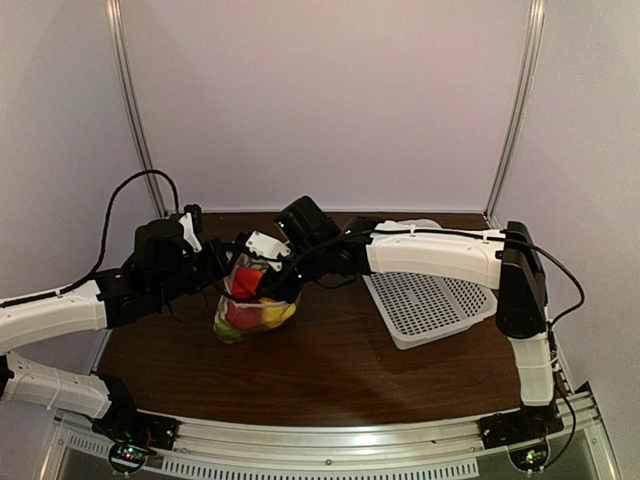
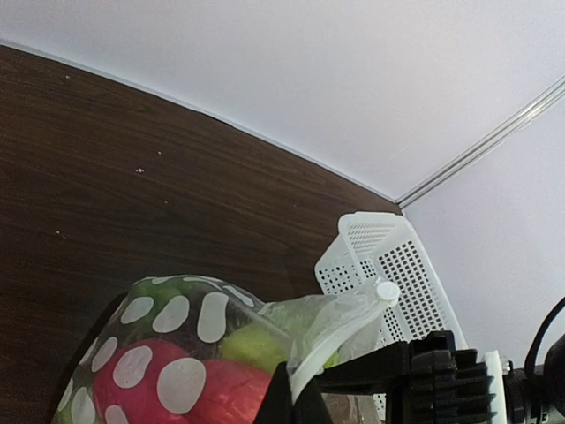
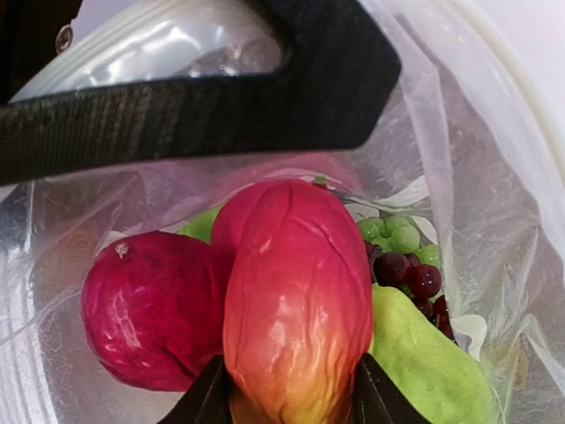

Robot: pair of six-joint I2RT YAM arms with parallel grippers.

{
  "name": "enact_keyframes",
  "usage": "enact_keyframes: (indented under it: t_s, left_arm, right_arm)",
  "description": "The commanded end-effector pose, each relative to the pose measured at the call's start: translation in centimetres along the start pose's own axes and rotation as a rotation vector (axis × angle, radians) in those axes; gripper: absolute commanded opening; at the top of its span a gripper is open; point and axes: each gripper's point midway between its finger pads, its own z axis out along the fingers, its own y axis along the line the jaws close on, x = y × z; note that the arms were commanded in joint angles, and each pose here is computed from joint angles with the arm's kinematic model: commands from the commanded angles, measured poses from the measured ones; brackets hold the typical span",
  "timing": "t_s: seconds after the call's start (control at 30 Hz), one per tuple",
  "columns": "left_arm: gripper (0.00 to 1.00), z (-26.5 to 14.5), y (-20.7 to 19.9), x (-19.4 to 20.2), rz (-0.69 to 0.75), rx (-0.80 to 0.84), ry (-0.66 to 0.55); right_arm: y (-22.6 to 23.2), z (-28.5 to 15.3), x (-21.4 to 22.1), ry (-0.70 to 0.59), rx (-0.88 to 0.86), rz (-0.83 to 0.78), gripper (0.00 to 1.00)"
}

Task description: Open the zip-top bag and remove the fake food

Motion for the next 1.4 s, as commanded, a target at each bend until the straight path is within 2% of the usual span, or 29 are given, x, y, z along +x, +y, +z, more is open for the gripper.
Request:
enact_keyframes:
  t_s: [0.0,0.4,0.53,0.63,0.8,0.97,1.13,1.37]
  left_arm:
    - [0.0,-0.4,-0.4,-1.7,0.004,0.018,-0.071]
    - [0.0,0.3,0.3,-2.7,0.095,-0.04,-0.087]
    - [0.0,0.8,0.3,-2.8,0.115,-0.05,-0.082]
    - [0.0,1.2,0.4,-2.8,0.128,-0.069,-0.076]
    - [0.0,1.4,0.6,-2.7,0.164,-0.085,-0.066]
    - [0.0,0.9,-1.3,-4.2,0.227,-0.033,-0.092]
    - [0.0,1.0,-2.1,-4.8,0.248,-0.018,-0.101]
    - [0.0,1.1,-2.8,-4.2,0.229,0.013,-0.06]
  right_arm:
    - [-0.4,-3.1,-1.0,-0.021,-0.006,-0.018,0.36]
    - [-1.3,-10.1,-3.7,-0.112,-0.188,0.067,0.29]
    - [-3.0,-13.0,-4.0,-0.163,-0.238,0.122,0.3]
    - [-6.0,-14.9,-3.2,-0.185,-0.2,0.177,0.31]
    - [-12.7,-17.5,0.9,-0.19,-0.06,0.311,0.31]
    - [-19.8,-18.2,8.9,-0.085,0.187,0.494,0.35]
    - [-21.8,-16.3,15.6,0.015,0.178,0.714,0.36]
    - [-22.1,-14.2,18.6,0.057,0.147,0.814,0.37]
